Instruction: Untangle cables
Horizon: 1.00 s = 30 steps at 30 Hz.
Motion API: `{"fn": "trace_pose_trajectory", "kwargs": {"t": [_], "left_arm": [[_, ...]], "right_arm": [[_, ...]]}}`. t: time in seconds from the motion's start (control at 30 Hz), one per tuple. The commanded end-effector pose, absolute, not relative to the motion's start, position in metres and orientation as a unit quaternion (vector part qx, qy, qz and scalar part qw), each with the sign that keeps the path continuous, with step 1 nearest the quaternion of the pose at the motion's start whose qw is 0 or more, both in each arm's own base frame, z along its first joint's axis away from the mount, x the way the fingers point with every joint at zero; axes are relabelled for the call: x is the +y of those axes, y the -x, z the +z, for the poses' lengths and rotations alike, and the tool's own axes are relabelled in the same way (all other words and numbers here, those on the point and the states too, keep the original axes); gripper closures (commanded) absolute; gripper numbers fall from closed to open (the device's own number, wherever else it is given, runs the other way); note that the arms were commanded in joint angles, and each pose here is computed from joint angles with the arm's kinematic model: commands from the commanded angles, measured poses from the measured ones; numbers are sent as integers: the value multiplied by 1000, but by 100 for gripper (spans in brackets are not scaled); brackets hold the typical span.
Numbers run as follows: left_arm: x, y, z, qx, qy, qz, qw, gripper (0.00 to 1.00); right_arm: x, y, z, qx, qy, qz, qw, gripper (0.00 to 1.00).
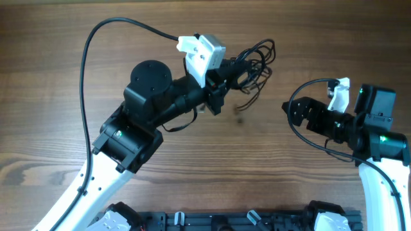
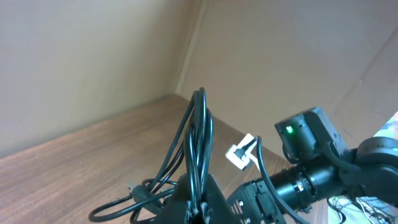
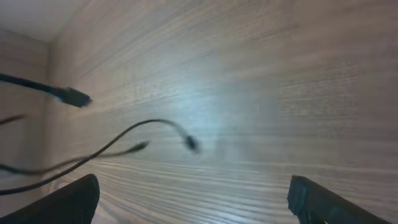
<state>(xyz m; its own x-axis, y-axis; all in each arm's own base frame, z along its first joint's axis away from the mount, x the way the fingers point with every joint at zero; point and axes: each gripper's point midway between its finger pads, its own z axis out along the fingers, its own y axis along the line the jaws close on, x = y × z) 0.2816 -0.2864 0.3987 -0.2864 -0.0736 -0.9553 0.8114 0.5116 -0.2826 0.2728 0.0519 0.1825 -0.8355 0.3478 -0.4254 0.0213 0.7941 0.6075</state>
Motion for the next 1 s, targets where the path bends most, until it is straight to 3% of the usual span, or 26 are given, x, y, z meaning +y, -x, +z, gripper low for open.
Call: {"fn": "trace_pose_trajectory", "kwargs": {"t": [0.0,0.2,0.5,0.73,0.8,0.9,0.97], "left_arm": [[-283,-277,401,685,-277,-410,534,96],[-284,-273,384,707,-281,-408,504,96],[-309,-246,359,705,-336,-463,418,96],[-341,-232,354,683,-367,-483,407,96],[-348,-231,354,677,-373,-487,408,96],[-351,-231,355,671,-375,-489,412,96],[-350,-236,358,671,-370,-485,422,96]], "right_arm": [[68,-279,206,885,-40,350,303,0],[101,-278,271,794,120,439,402,0],[122,-263,339,661,300,472,501,0],[131,-232,353,594,384,509,491,4],[131,-230,354,593,385,513,487,17],[131,-230,353,594,384,514,486,55],[131,-230,353,594,383,514,486,70]]}}
